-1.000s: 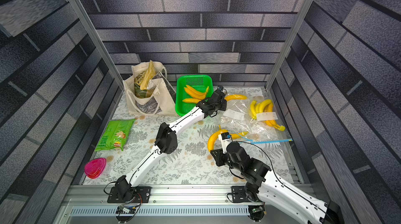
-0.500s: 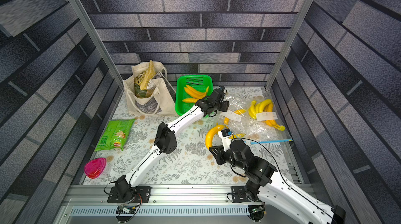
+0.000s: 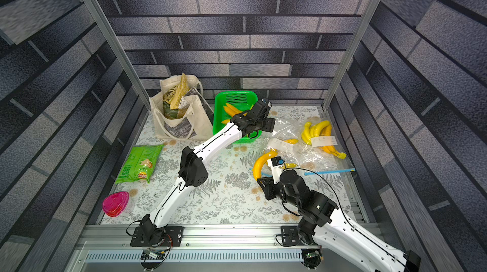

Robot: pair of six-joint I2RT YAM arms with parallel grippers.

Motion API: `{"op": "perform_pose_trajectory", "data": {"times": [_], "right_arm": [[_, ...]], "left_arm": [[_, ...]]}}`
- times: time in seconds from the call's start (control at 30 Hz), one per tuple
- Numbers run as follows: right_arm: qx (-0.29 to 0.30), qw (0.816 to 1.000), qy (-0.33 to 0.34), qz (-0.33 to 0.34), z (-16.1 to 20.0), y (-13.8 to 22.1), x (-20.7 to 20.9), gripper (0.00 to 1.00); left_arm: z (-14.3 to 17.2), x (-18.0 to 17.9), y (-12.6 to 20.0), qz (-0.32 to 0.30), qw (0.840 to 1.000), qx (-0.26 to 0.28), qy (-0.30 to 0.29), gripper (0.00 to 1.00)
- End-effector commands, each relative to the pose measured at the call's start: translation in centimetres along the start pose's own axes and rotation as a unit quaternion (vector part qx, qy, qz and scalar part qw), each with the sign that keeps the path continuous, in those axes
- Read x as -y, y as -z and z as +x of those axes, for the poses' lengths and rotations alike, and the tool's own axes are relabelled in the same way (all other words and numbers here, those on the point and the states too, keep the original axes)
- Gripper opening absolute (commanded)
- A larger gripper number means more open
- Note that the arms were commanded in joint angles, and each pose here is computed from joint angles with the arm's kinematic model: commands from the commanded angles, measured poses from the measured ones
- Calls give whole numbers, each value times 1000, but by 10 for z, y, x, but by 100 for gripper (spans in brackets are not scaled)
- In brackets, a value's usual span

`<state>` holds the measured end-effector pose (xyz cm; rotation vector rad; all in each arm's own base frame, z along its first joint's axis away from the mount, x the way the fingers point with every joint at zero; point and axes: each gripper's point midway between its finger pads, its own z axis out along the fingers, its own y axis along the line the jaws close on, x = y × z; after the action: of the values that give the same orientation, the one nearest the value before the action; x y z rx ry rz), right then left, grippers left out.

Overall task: Open the zip-top bag and take out the banana
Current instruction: Pick up the banana from the zipper food storage bag, then place the banana in the basket.

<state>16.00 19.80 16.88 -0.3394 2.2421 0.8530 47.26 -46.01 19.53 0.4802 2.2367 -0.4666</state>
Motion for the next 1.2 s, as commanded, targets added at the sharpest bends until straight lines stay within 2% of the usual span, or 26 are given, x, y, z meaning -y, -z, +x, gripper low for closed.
{"op": "perform_pose_trajectory", "data": {"times": [0.0, 0.17, 0.33, 0.47, 0.57, 0.7, 0.87, 0.93, 1.17], "right_arm": [[35, 999, 39, 4, -31, 1, -14, 18], [58, 993, 94, 52, -73, -22, -20, 18], [64, 985, 137, 88, -119, -59, -35, 19], [54, 979, 157, 115, -159, -100, -44, 19], [40, 980, 148, 129, -184, -135, -32, 18], [17, 980, 146, 131, -210, -184, -25, 18], [3, 982, 136, 131, -245, -235, -8, 18], [-18, 982, 126, 143, -242, -262, 12, 18], [-51, 982, 87, 160, -241, -318, 59, 18]], "left_arm": [[-29, -18, 59, -37, 998, 38, -14, 84], [-19, -77, 116, -104, 992, 69, 31, 86], [15, -146, 169, -173, 978, 85, 78, 88], [48, -199, 215, -215, 958, 119, 145, 87], [73, -228, 240, -239, 945, 136, 179, 88], [94, -244, 259, -254, 939, 136, 189, 89], [111, -247, 273, -245, 937, 152, 199, 92], [116, -246, 273, -240, 939, 147, 198, 93], [128, -238, 262, -207, 949, 152, 186, 96]]}}
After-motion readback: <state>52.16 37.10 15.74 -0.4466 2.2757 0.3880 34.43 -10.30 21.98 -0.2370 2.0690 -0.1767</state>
